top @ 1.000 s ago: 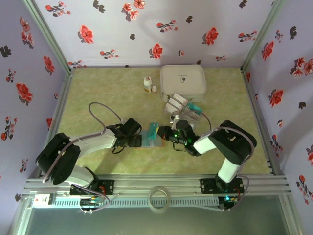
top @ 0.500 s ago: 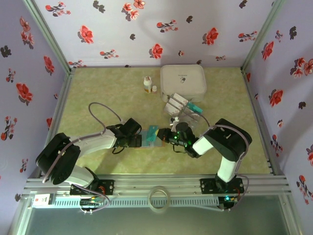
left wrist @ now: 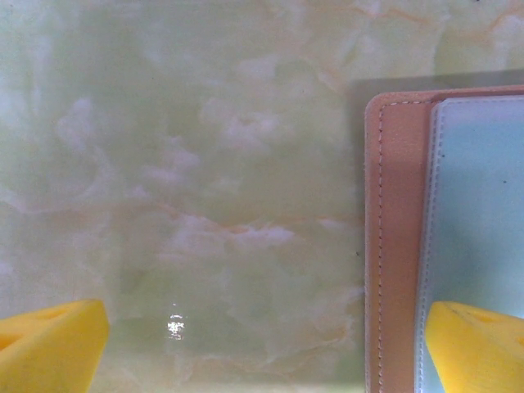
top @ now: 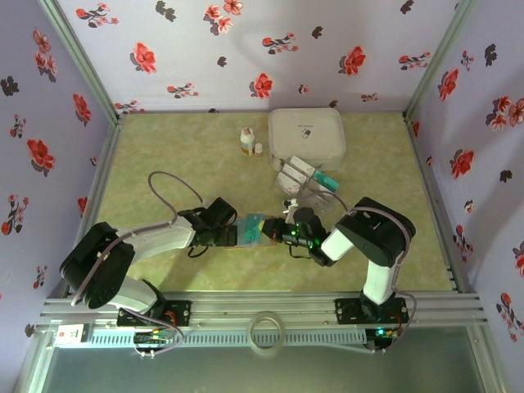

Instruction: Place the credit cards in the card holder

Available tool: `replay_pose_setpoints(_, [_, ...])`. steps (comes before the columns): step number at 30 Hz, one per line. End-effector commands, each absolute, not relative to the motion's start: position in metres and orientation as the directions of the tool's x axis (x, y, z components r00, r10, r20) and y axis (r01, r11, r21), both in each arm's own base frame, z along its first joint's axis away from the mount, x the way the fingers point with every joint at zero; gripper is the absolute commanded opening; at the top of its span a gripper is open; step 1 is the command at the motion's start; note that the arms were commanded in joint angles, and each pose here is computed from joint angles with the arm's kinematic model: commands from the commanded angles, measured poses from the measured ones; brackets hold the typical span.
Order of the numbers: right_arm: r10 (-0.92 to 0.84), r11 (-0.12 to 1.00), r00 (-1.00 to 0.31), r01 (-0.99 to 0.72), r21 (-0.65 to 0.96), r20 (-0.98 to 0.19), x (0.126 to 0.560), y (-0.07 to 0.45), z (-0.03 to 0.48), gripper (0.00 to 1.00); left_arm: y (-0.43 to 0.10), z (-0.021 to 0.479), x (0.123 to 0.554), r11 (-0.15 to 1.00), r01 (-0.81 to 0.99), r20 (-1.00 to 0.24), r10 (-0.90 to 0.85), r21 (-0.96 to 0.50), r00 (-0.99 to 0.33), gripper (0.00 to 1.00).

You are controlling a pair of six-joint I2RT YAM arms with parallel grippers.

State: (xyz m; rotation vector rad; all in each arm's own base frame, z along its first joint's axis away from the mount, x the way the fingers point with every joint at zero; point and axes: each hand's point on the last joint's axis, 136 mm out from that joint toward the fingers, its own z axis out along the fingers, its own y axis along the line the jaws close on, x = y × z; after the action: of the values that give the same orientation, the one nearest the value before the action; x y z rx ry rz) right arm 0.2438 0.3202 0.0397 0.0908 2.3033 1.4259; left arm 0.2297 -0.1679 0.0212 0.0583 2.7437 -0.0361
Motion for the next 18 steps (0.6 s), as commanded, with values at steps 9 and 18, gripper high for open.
replay_pose_setpoints(9, [0.231,0.487,-0.929,-0.148,0.861,-0.290,0.226,0.316,0.023,0.00,-0.155,0.014,0.221,0.999,0.031,-0.369,0.042,0.034,-0.929,1.00])
replay_pose_setpoints(18, [0.199,0.490,-0.943,-0.141,0.860,-0.268,0.223,0.320,0.016,0.00,-0.155,0.014,0.221,0.999,0.031,-0.368,0.041,0.034,-0.929,1.00])
